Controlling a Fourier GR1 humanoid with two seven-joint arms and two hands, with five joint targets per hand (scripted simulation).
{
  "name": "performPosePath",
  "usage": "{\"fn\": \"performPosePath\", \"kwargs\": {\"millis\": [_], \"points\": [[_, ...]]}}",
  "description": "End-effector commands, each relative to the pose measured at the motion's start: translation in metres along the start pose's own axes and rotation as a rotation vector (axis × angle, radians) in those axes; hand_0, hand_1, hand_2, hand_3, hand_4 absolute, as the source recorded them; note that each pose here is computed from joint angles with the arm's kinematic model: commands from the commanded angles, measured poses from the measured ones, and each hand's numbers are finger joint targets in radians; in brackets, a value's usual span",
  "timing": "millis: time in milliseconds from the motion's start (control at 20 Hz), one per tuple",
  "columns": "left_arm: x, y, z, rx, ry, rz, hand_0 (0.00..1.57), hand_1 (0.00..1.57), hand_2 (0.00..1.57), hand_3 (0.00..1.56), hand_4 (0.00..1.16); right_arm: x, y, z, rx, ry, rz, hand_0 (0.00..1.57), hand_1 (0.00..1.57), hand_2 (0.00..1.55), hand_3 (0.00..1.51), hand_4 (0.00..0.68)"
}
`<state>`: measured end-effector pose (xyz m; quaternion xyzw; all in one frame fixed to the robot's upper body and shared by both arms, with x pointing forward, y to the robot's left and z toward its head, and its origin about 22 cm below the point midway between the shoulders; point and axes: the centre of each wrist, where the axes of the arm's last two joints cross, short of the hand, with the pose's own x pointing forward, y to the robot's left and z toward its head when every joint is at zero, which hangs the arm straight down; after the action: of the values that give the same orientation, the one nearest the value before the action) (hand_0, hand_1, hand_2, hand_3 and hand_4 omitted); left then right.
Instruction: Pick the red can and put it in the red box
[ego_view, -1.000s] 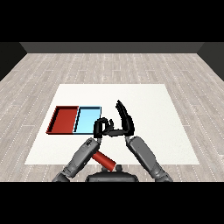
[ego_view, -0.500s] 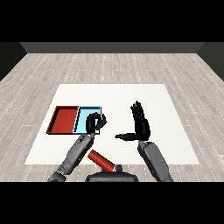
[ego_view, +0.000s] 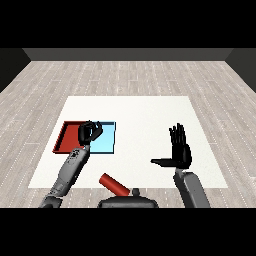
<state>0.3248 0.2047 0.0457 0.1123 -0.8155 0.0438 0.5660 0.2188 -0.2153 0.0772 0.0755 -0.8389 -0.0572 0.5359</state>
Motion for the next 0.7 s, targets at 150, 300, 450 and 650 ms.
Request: {"fn": "performPosePath", "kwargs": {"millis": [150, 300, 450, 650], "points": [[-0.013, 0.089, -0.0297, 0.069, 0.078, -0.292, 1.57, 1.57, 1.54, 1.47, 1.13, -0.011, -0.028, 0.016, -0.05, 0.024, 0.007, 0.0, 0.0, 0.0, 0.0, 0.0], [-0.037, 0.116, -0.0238, 0.097, 0.218, -0.4, 1.57, 1.57, 1.55, 1.49, 1.11, -0.016, -0.037, 0.009, -0.046, 0.042, 0.016, 0.0, 0.0, 0.0, 0.0, 0.0], [-0.059, 0.156, -0.0235, 0.099, 0.356, -0.485, 1.57, 1.57, 1.56, 1.49, 1.06, -0.023, -0.029, 0.009, -0.069, 0.069, 0.023, 0.0, 0.0, 0.0, 0.0, 0.0], [-0.076, 0.184, -0.0257, 0.148, 0.519, -0.622, 1.57, 1.57, 1.52, 1.43, 1.02, -0.036, -0.036, 0.013, -0.087, 0.052, 0.031, 0.0, 0.0, 0.0, 0.0, 0.0]]}}
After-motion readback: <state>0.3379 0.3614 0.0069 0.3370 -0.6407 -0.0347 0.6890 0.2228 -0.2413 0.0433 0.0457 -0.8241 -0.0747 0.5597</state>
